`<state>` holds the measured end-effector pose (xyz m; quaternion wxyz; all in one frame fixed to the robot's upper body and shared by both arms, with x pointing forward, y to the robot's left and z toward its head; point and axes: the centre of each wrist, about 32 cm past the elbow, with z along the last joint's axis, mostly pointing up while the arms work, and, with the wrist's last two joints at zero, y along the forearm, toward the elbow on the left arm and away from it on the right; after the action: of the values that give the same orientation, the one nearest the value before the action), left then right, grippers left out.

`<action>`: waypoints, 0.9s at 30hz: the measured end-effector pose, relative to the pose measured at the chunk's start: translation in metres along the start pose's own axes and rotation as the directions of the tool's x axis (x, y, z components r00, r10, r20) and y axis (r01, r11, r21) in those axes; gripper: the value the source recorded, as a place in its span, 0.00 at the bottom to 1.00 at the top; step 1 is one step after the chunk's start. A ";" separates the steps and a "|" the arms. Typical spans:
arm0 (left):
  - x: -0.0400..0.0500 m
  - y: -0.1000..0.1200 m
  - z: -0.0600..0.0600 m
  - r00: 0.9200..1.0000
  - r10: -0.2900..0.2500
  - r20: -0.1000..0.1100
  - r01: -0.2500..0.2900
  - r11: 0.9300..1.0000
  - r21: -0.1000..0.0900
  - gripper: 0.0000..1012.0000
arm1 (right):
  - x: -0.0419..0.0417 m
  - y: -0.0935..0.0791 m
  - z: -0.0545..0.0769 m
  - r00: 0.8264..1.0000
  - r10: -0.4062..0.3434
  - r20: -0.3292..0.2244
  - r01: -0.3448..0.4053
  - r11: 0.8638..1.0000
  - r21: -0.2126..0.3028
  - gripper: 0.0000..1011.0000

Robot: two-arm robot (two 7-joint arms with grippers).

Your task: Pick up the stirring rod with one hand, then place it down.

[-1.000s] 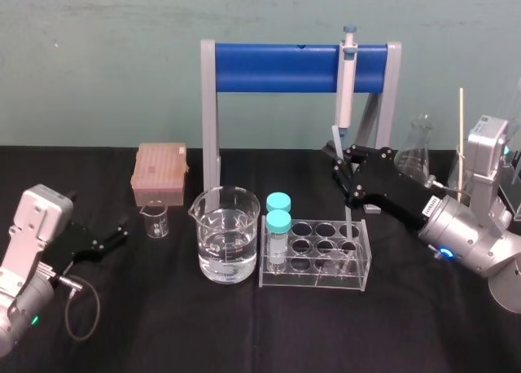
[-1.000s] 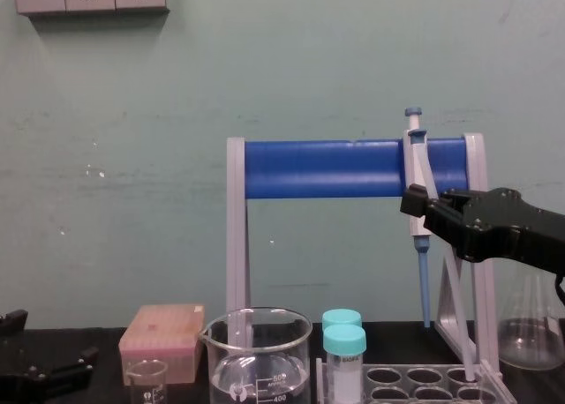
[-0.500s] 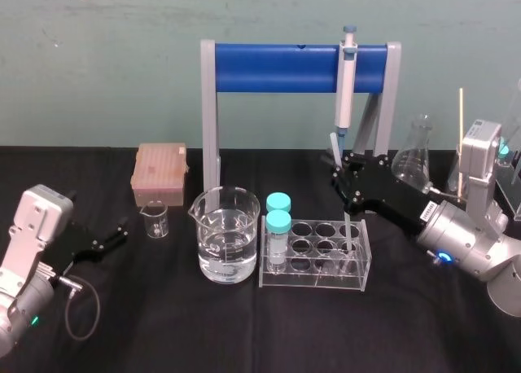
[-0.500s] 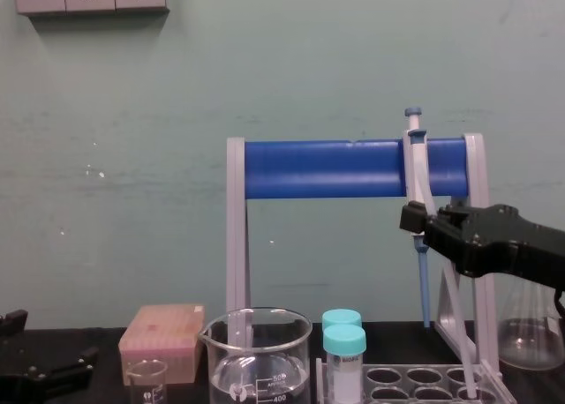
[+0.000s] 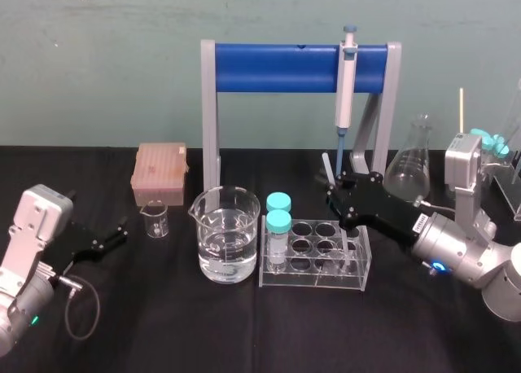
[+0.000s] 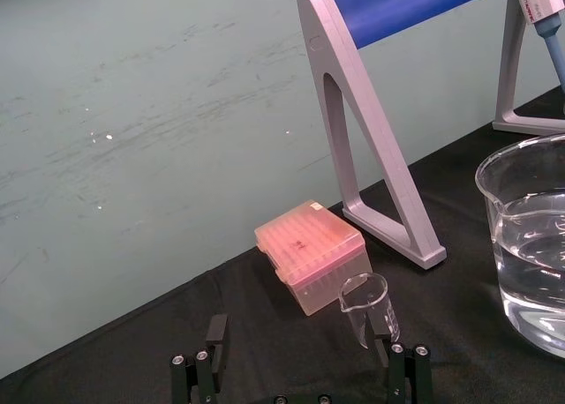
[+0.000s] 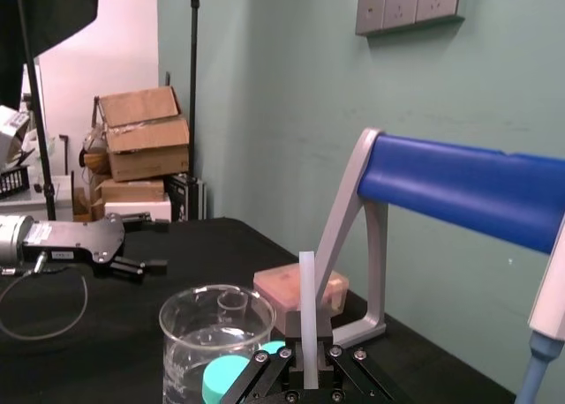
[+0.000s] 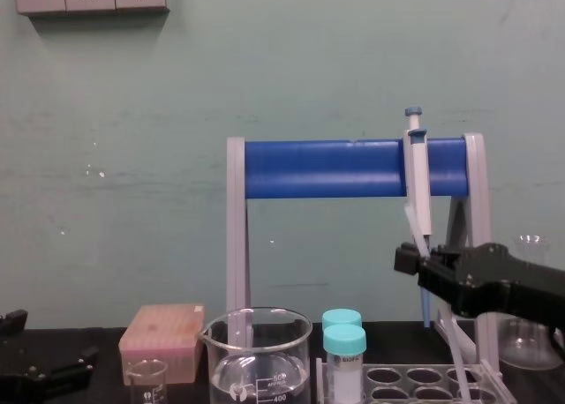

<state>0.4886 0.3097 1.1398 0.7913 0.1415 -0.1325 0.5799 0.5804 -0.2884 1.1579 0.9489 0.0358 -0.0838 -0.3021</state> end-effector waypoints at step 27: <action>0.0000 0.000 0.000 1.000 0.000 0.000 0.000 1.000 0.000 0.99 | -0.0008 -0.003 -0.011 1.000 -0.002 -0.026 0.001 0.999 -0.040 0.07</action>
<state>0.4886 0.3097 1.1398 0.7913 0.1415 -0.1325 0.5799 0.5801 -0.2900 1.1466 0.9502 0.0210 -0.0651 -0.3041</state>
